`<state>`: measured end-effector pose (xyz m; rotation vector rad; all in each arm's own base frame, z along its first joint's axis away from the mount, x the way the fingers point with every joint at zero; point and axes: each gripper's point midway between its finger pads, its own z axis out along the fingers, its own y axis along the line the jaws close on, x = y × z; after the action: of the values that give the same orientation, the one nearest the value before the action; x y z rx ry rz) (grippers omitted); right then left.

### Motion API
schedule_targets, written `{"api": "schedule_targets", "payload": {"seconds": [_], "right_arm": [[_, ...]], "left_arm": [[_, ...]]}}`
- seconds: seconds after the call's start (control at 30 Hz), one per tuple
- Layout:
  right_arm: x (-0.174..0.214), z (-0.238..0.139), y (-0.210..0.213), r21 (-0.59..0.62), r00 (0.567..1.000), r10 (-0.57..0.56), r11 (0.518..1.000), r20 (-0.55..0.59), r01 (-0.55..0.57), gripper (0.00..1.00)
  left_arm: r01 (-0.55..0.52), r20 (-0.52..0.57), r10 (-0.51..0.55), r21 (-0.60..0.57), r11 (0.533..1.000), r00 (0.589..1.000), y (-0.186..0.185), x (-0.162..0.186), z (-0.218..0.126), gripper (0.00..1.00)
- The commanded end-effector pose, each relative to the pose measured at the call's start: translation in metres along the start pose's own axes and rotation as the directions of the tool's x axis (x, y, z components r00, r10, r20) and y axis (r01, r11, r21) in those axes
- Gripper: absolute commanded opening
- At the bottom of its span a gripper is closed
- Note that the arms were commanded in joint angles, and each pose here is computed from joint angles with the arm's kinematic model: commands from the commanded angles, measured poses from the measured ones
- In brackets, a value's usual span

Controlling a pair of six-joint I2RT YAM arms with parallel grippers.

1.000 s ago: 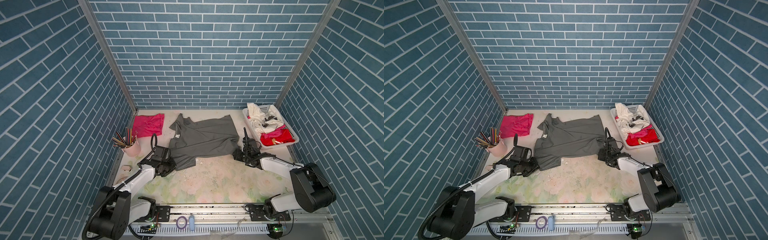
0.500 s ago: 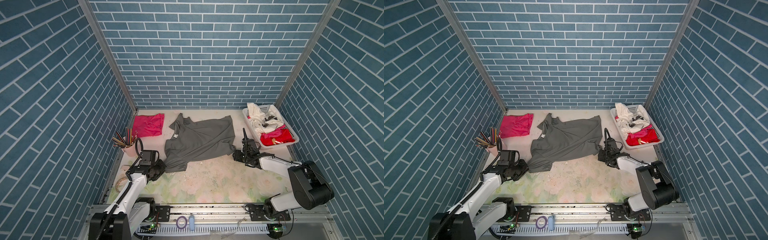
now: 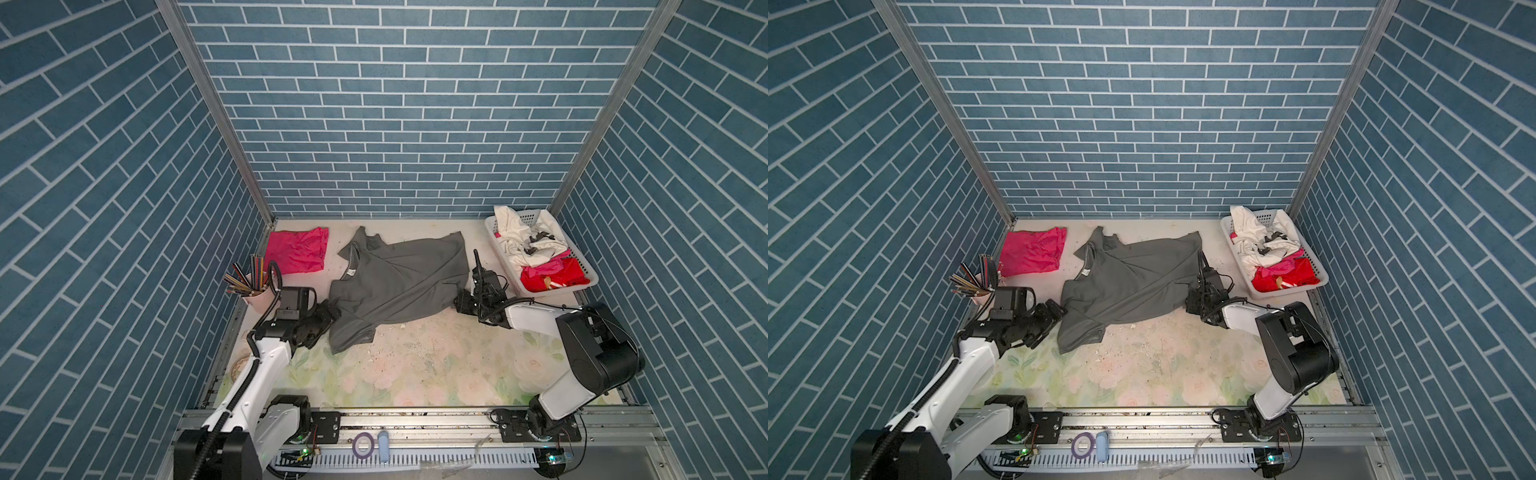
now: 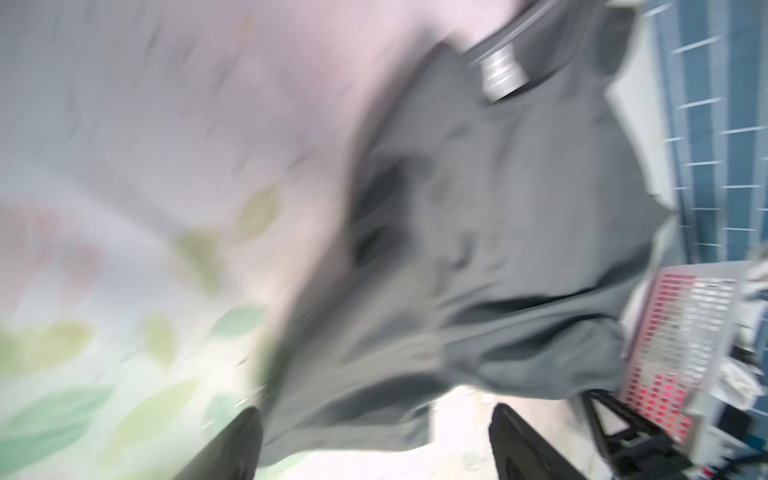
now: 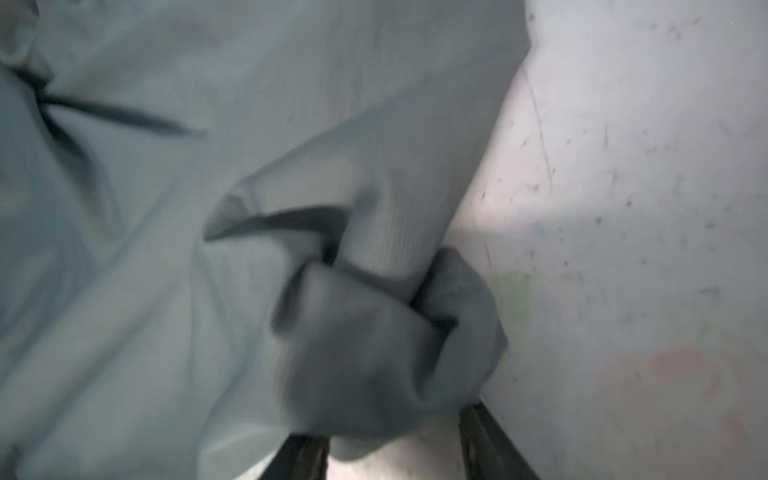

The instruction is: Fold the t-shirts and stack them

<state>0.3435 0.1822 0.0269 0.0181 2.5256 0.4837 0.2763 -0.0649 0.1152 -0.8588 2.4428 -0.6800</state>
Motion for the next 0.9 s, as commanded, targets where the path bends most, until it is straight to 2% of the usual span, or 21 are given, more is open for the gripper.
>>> {"api": "schedule_targets", "payload": {"seconds": [0.0, 0.07, 0.1, 0.27, 0.47, 0.57, 0.63, 0.8, 0.87], "right_arm": [[0.018, 0.011, -0.017, 0.091, 0.997, 0.021, 0.996, -0.073, -0.014, 0.21], [0.008, 0.008, -0.022, 0.134, 0.998, -0.002, 0.991, -0.061, 0.01, 0.05], [0.002, 0.003, -0.023, 0.16, 0.998, -0.021, 0.987, -0.053, 0.029, 0.0], [-0.021, -0.03, -0.037, 0.24, 0.998, -0.064, 0.969, -0.013, 0.066, 0.0], [-0.028, -0.077, -0.061, 0.334, 0.995, -0.096, 0.937, -0.024, 0.098, 0.0], [-0.03, -0.109, -0.08, 0.432, 0.994, -0.102, 0.896, -0.027, 0.104, 0.1], [-0.032, -0.127, -0.085, 0.46, 0.994, -0.106, 0.883, -0.008, 0.098, 0.22], [-0.041, -0.154, -0.085, 0.469, 0.991, -0.111, 0.881, 0.068, 0.067, 0.55], [-0.038, -0.149, -0.08, 0.409, 0.994, -0.07, 0.912, 0.08, 0.031, 0.66]], "left_arm": [[-0.075, -0.011, 0.076, 0.052, 0.996, 0.997, -0.036, -0.007, 0.019, 0.88], [-0.111, -0.06, 0.115, 0.067, 0.992, 0.992, -0.057, 0.006, 0.045, 0.88], [-0.135, -0.075, 0.14, 0.063, 0.989, 0.987, -0.065, 0.011, 0.058, 0.88], [-0.122, -0.155, 0.125, 0.029, 0.992, 0.98, -0.058, 0.026, 0.118, 0.88], [-0.148, -0.164, 0.139, -0.042, 0.988, 0.977, -0.04, 0.019, 0.157, 0.88], [-0.119, -0.195, 0.104, -0.066, 0.991, 0.975, -0.02, 0.02, 0.169, 0.88], [-0.115, -0.2, 0.095, -0.087, 0.99, 0.975, -0.008, 0.02, 0.171, 0.87], [-0.102, -0.175, 0.085, -0.089, 0.991, 0.981, 0.001, 0.009, 0.16, 0.88], [-0.117, -0.159, 0.103, -0.083, 0.99, 0.982, -0.004, 0.005, 0.154, 0.88]]}}
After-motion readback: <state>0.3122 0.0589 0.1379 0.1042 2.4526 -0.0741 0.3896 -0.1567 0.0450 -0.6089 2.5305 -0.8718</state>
